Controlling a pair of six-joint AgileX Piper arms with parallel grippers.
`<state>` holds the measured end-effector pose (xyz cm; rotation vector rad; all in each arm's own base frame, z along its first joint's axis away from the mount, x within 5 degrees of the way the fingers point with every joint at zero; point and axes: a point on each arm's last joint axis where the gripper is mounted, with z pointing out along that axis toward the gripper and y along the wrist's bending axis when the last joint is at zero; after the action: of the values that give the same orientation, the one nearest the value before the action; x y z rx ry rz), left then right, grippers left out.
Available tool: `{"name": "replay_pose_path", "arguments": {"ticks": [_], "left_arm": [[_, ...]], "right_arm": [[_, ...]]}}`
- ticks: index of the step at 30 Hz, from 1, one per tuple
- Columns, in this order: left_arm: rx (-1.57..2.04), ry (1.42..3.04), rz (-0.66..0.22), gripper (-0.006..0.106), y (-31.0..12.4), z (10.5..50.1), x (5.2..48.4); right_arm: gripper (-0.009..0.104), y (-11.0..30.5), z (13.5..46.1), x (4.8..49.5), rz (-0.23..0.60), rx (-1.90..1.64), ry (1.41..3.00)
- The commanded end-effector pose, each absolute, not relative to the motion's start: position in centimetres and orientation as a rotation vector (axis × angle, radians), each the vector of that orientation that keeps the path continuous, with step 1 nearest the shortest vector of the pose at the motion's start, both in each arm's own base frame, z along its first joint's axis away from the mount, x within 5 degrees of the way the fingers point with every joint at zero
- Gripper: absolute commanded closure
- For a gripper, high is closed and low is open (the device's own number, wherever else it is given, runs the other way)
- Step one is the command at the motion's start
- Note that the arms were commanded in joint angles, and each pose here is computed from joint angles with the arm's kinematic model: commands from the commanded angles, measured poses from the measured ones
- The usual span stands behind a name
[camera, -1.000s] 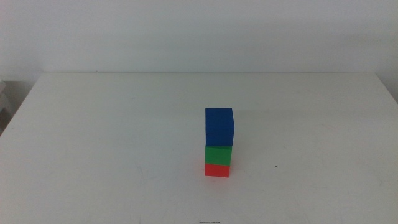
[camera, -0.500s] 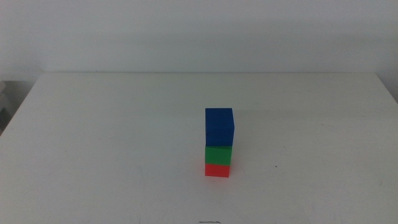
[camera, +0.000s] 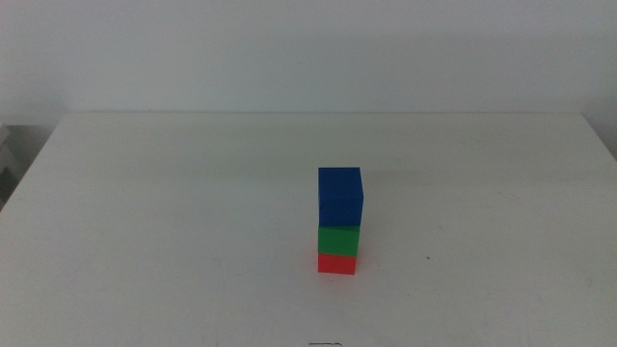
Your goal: Stack red cubes first, then green, then blue cubes in a specific spot.
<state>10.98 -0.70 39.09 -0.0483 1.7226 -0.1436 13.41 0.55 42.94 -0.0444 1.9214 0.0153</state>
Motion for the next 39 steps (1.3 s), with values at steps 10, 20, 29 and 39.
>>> {"name": "replay_pose_path", "arguments": {"ticks": [10,20,29,39], "left_arm": [[-0.058,1.703,-0.136,0.008,-0.4,28.3,6.2],[-0.048,1.742,-0.115,0.008,-0.3,22.6,5.2],[-0.042,1.685,-0.103,0.008,-0.3,21.2,5.5],[-0.042,1.658,-0.101,0.008,-0.3,19.1,5.9]], "right_arm": [[0.006,0.3,31.3,7.8,0.005,-0.055,1.643],[0.006,0.2,23.1,5.9,-0.002,-0.061,1.703],[0.006,0.2,18.5,5.4,-0.003,-0.064,1.737],[0.006,0.2,18.5,5.4,0.003,-0.057,1.739]]}}
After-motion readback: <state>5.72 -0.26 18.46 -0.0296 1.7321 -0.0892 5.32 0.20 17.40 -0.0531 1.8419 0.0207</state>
